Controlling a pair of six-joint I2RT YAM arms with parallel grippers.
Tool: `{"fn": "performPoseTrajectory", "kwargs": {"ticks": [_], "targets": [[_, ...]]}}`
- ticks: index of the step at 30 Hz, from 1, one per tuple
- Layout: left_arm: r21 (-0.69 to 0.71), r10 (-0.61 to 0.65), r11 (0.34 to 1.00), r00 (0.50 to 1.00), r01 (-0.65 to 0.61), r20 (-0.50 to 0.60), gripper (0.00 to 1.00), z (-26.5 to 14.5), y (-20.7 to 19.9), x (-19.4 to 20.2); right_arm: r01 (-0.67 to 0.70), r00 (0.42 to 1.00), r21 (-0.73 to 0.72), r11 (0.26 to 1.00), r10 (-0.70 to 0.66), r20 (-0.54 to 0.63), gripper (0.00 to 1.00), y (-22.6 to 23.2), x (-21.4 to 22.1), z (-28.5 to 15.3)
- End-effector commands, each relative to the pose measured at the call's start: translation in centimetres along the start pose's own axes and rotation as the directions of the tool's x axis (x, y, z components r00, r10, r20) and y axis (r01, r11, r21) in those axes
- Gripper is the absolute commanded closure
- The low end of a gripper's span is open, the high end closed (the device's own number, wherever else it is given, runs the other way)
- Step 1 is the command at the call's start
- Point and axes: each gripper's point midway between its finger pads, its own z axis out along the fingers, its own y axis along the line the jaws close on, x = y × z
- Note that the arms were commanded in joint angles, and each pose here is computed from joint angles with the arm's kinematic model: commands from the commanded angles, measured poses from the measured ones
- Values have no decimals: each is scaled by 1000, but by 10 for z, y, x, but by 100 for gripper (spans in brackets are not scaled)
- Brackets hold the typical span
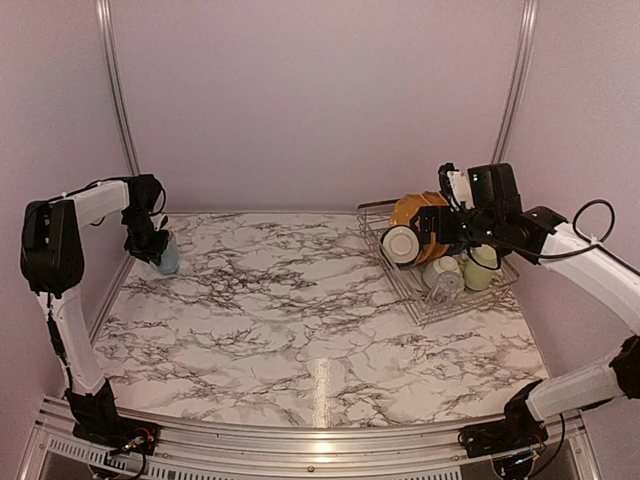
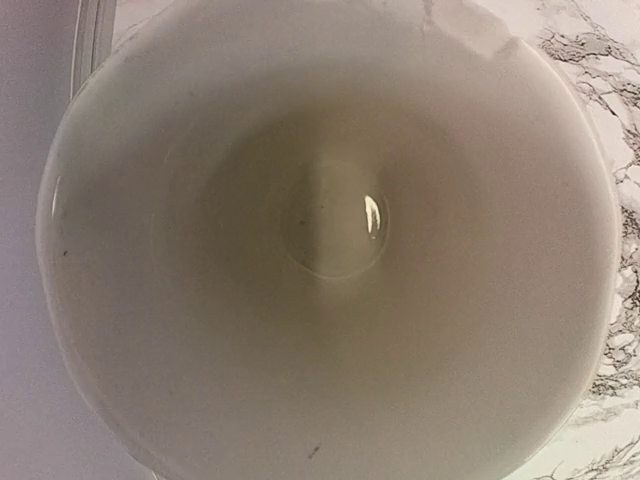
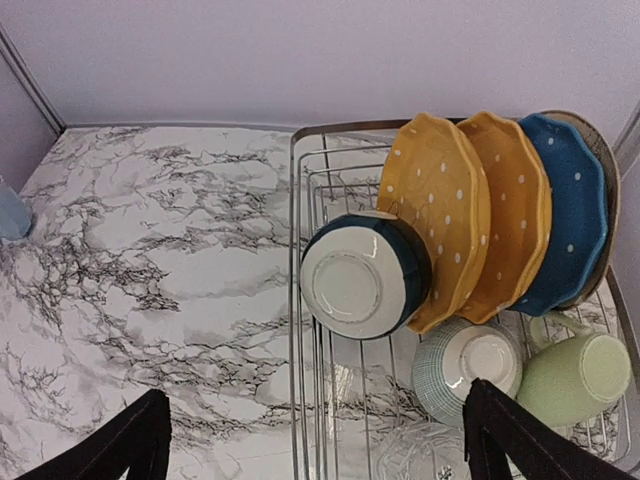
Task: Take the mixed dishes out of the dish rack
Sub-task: Place the cup at the corner of the board.
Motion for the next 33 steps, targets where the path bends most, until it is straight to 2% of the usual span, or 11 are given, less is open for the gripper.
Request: {"fn": "performPoseTrajectory", "kwargs": {"ticks": [1, 3, 10, 14, 23, 27, 29, 31, 33], "targets": [[54, 67, 996, 998, -68, 19, 100, 10, -9, -6, -2, 989, 10, 1000, 0, 151, 1, -5, -31, -24], [27, 71, 997, 997, -72, 18, 100, 15, -5, -7, -8, 988, 51, 999, 0, 155, 1, -12, -32, -28], [17, 62, 998, 998, -63, 32, 98, 19, -4, -4, 21, 996, 42, 999, -24, 83, 2, -8, -26, -18], [-1, 68, 998, 997, -68, 28, 81, 19, -1, 4, 33, 999, 15, 999, -34, 35, 1, -2, -18, -8], [-72, 37, 997, 996, -31, 83, 55, -5, 13, 1, 32, 999, -22, 999, -31, 27, 2, 5, -18, -1], [-66, -8, 998, 988, 19, 155, 47, -30, 14, 0, 55, 998, -3, 998, -55, 8, 1, 2, -13, 1], [-40, -30, 998, 978, 39, 207, 39, -48, 10, -1, 70, 998, 24, 997, -70, -7, 2, -3, -9, 3], [-22, -30, 999, 965, 37, 259, 36, -67, 5, -1, 79, 997, 54, 995, -77, -26, 2, -9, -4, 6], [2, -63, 998, 949, 65, 309, 24, -87, -1, 0, 87, 995, 81, 993, -84, -48, 1, -14, 0, 8]]}}
